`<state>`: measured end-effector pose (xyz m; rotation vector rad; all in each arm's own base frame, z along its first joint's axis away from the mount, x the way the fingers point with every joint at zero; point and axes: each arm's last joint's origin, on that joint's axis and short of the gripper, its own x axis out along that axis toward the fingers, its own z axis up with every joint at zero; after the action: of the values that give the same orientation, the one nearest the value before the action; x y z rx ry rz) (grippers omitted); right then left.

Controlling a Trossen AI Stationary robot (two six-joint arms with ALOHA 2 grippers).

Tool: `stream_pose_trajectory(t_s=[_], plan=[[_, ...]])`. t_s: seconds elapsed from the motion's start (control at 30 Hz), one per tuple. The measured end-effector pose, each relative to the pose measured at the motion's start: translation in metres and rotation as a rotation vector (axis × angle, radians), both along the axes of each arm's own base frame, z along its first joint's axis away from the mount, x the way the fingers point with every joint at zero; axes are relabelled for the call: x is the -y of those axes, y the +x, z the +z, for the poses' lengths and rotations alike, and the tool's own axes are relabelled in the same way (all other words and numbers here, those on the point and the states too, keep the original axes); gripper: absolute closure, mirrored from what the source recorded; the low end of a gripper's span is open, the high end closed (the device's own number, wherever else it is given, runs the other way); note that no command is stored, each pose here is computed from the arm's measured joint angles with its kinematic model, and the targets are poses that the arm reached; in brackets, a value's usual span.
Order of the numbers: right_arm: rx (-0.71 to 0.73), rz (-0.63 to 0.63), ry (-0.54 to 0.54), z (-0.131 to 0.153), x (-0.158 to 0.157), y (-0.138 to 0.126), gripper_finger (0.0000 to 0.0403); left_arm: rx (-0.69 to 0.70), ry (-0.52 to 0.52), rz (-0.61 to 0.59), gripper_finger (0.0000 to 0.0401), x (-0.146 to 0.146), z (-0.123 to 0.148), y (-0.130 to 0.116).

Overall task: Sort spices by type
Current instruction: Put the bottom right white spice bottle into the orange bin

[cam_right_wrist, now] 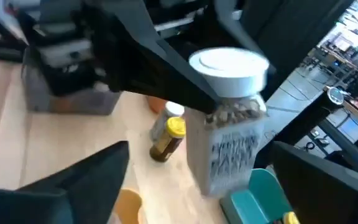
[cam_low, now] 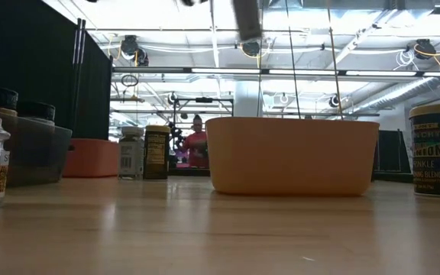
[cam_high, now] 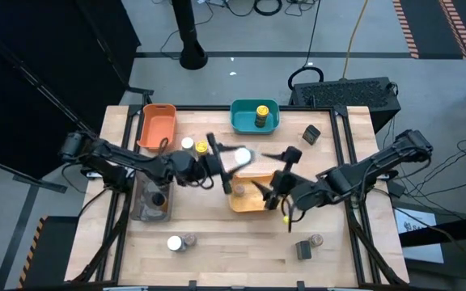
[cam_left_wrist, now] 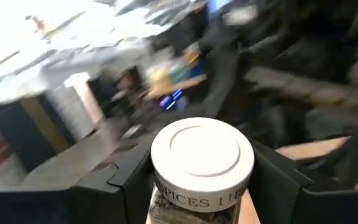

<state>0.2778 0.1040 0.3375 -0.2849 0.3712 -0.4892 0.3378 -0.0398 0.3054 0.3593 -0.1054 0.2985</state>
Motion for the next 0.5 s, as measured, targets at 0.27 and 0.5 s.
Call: stream_pose_trajectory(t_s=[0.27, 0.5], plan=[[0.069, -0.092, 0.075, 0.02, 0.026, -0.019, 0.0038, -0.139, -0.178, 0.514, 0.0188, -0.057, 0.027, -0.055], [0.006, -0.199, 0.068, 0.004, 0.052, -0.017, 0.004, -0.134, -0.428, 0.869, 0.0188, -0.109, 0.024, -0.105]])
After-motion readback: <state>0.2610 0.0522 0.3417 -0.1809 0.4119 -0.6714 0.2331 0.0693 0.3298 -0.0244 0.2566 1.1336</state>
